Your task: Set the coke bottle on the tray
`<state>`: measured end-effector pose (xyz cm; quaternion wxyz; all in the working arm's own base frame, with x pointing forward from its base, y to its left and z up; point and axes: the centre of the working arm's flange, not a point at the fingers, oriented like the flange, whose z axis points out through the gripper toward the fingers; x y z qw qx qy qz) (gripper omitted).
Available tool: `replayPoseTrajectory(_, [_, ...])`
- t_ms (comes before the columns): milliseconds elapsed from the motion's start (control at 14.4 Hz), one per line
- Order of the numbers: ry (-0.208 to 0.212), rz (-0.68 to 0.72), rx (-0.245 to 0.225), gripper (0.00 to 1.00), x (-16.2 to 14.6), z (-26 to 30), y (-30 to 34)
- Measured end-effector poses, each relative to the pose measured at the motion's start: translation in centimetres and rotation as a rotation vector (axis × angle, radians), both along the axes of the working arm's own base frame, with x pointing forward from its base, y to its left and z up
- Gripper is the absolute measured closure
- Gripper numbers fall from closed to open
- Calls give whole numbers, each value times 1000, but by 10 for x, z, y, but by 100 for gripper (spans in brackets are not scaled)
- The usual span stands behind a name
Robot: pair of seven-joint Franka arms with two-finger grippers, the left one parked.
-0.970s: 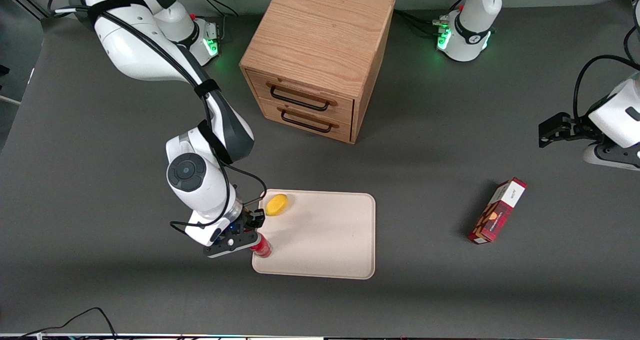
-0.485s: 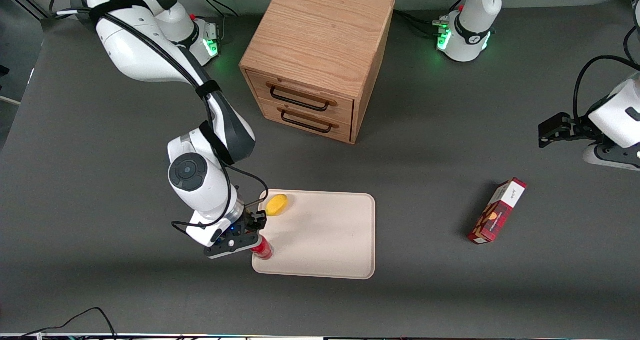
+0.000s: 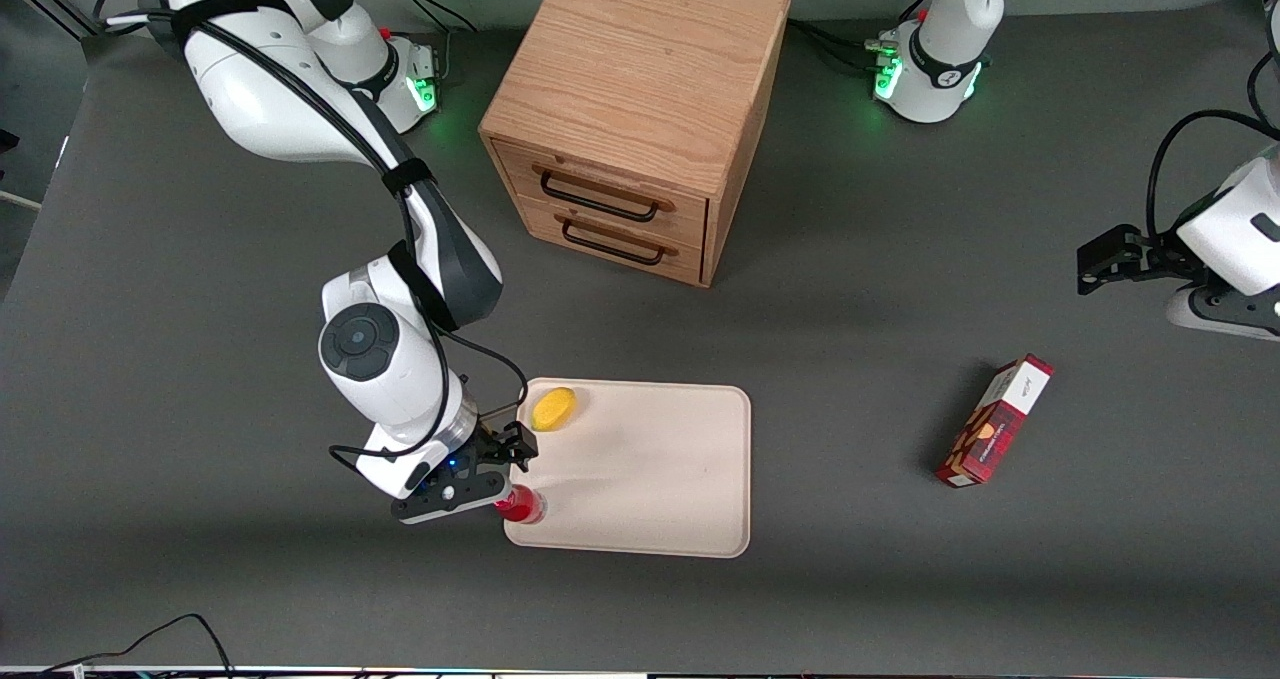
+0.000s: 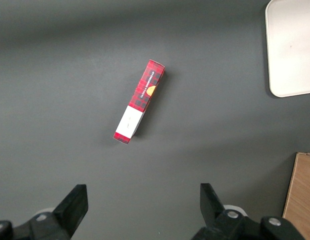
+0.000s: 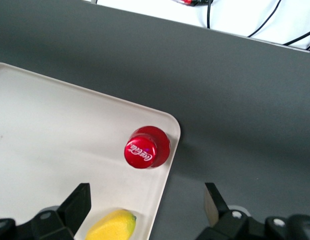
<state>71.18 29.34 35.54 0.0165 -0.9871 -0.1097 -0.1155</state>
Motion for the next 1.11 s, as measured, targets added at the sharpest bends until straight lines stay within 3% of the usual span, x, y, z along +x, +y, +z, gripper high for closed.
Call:
replayPoseTrajectory(139, [30,-21,-19,0,-3,19,-14])
replayPoseTrajectory(347, [134,-77,-58,0,-17,68,-55])
replayPoseTrajectory(485, [217,-130,-39,0,-32,108,-87])
replayPoseTrajectory(624, [267,-193,0,0,-46,143,-136])
replayPoseTrajectory(832, [262,-225,21,0,-73,186,-202])
replayPoseTrajectory(1109, [248,-252,4,0,-122,216,-223])
